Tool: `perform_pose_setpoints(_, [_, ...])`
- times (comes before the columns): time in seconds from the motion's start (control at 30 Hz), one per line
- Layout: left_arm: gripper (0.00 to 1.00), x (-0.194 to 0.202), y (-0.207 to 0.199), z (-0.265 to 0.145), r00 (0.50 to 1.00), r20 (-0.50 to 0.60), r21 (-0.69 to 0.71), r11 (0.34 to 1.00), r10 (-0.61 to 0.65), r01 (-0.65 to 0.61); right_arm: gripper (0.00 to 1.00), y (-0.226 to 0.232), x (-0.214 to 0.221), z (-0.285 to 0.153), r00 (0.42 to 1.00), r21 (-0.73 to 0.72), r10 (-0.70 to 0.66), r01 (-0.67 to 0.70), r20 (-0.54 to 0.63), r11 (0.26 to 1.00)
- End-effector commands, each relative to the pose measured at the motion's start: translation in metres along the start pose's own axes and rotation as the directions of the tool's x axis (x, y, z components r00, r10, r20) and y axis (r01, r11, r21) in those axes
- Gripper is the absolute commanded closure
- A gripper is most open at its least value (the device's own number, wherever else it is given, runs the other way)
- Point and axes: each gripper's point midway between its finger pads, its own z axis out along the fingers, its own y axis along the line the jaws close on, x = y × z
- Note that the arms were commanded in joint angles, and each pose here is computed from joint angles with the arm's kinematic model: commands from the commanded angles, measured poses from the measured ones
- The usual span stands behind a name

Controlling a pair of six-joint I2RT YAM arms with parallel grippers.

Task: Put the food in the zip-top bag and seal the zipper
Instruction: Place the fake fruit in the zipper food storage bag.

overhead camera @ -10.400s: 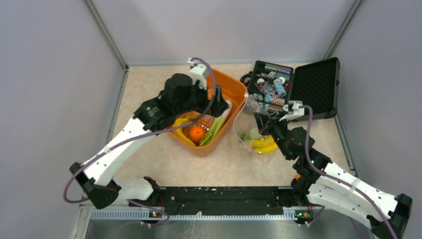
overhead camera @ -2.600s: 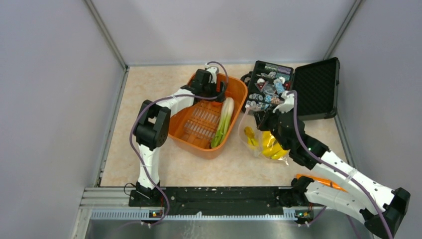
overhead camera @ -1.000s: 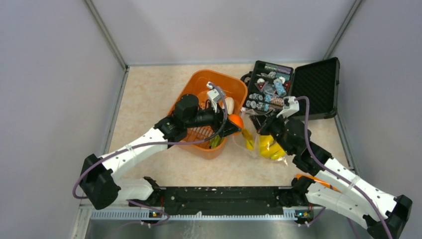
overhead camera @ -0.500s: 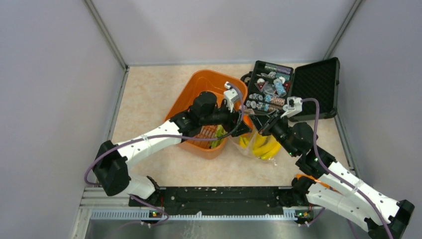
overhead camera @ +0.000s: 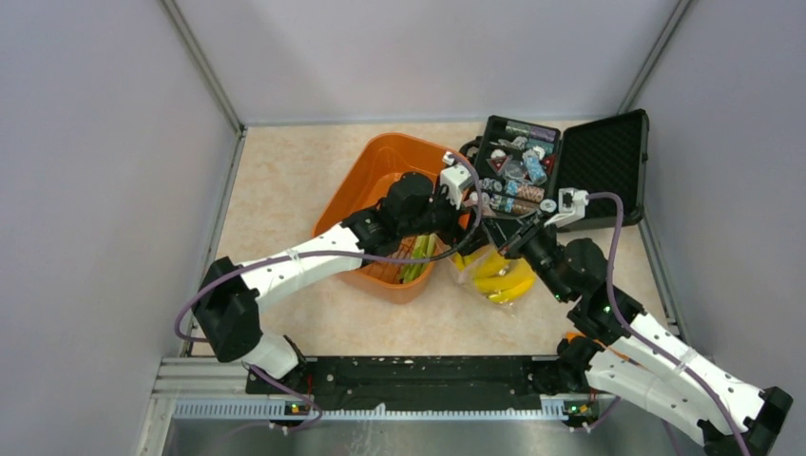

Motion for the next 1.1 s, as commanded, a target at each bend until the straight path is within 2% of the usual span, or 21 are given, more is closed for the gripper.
perform_pose_setpoints(0.0, [0.08,-0.031,-0.012,0.008,0.994,0.103,0.049,0.998,0.024,-0.029,1.00,0.013,-0.027,-0.005,0.991,-0.047,0.076,-0.071,0.106,0.996])
perform_pose_setpoints(0.1, [0.01,-0.033,-0.028,0.006,0.994,0.102,0.120,0.991,0.041,-0.053,1.00,0.007,-0.027,-0.006,0.990,-0.022,0.079,-0.077,0.113,0.997])
perform_pose_setpoints(0.37, [0.02,-0.046,-0.042,-0.024,0.986,0.121,0.142,0.981,0.114,-0.131,1.00,-0.007,-0.035,-0.015,0.985,0.034,0.070,-0.076,0.160,0.997])
perform_pose_setpoints(0.5, [0.02,-0.050,-0.045,-0.048,0.984,0.123,0.118,0.983,0.129,-0.143,1.00,-0.010,-0.047,-0.024,0.977,0.041,0.021,-0.030,0.210,0.999])
perform_pose_setpoints(0.57, [0.02,-0.058,-0.047,-0.063,0.978,0.157,0.100,0.982,0.141,-0.158,1.00,0.003,-0.060,-0.031,0.970,-0.005,-0.043,0.045,0.241,0.999])
perform_pose_setpoints(0.67, [0.01,-0.073,-0.040,-0.086,0.958,0.236,0.016,0.986,0.160,-0.169,1.00,0.004,-0.077,-0.039,0.960,0.042,-0.108,0.100,0.260,0.994])
perform_pose_setpoints(0.73, [0.01,-0.077,-0.021,-0.094,0.949,0.275,-0.097,0.986,0.156,-0.134,1.00,-0.017,-0.074,-0.039,0.962,0.157,-0.138,0.102,0.235,0.982])
perform_pose_setpoints(0.8, [0.01,-0.070,0.007,-0.096,0.957,0.252,-0.227,0.970,0.147,-0.089,1.00,-0.030,-0.069,-0.037,0.966,0.216,-0.127,0.078,0.223,0.973])
perform_pose_setpoints(0.87, [0.01,-0.055,0.028,-0.094,0.975,0.195,-0.307,0.951,0.104,-0.040,1.00,-0.010,-0.055,-0.024,0.978,0.104,-0.124,0.107,0.170,0.989])
perform_pose_setpoints(0.97, [0.01,-0.041,0.035,-0.088,0.986,0.167,-0.292,0.956,0.026,0.024,1.00,0.035,-0.044,-0.013,0.984,-0.115,-0.128,0.143,0.124,0.983])
perform_pose_setpoints(1.07, [0.01,-0.034,0.040,-0.087,0.987,0.159,-0.303,0.952,0.008,0.041,1.00,0.078,-0.057,-0.025,0.975,-0.322,-0.107,0.166,0.194,0.932])
